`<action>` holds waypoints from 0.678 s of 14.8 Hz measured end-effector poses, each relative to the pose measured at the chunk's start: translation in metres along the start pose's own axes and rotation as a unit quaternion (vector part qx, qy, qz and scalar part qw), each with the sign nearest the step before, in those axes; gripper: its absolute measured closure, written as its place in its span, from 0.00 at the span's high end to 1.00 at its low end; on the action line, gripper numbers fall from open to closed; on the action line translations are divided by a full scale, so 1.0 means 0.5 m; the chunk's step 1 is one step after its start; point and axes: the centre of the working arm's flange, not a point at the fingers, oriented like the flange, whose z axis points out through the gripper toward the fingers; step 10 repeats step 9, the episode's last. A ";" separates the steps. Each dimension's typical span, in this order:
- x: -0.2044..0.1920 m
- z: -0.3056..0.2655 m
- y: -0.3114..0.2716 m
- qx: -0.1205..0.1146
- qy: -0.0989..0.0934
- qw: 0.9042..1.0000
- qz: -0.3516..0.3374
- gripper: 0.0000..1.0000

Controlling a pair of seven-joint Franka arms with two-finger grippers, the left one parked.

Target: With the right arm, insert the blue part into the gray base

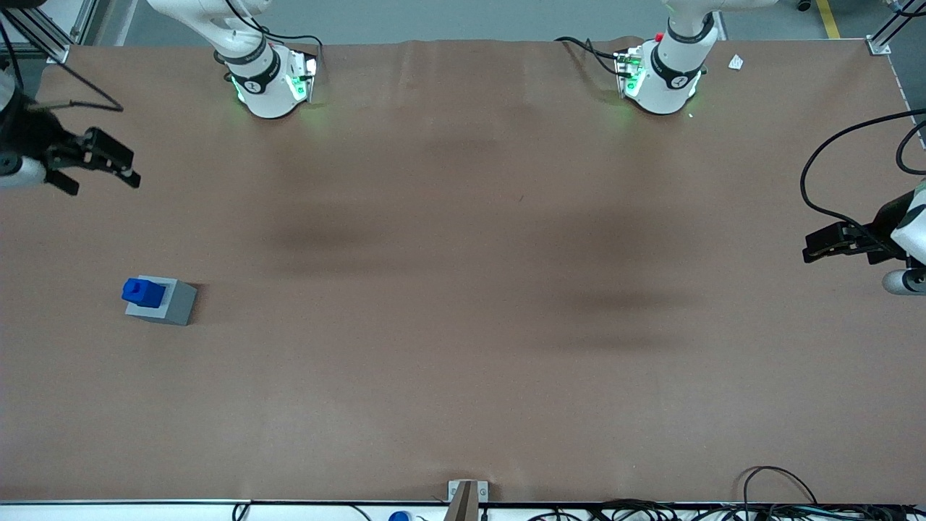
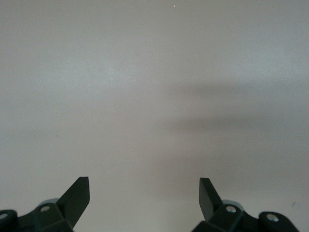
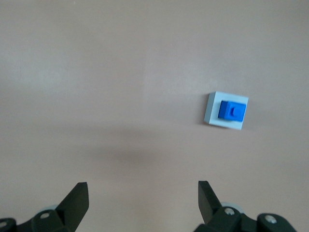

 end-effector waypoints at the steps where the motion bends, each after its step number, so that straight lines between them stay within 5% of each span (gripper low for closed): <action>1: -0.016 0.008 -0.005 0.000 -0.002 1.000 -0.002 1.00; 10: -0.044 -0.052 0.012 0.003 -0.009 1.000 0.006 1.00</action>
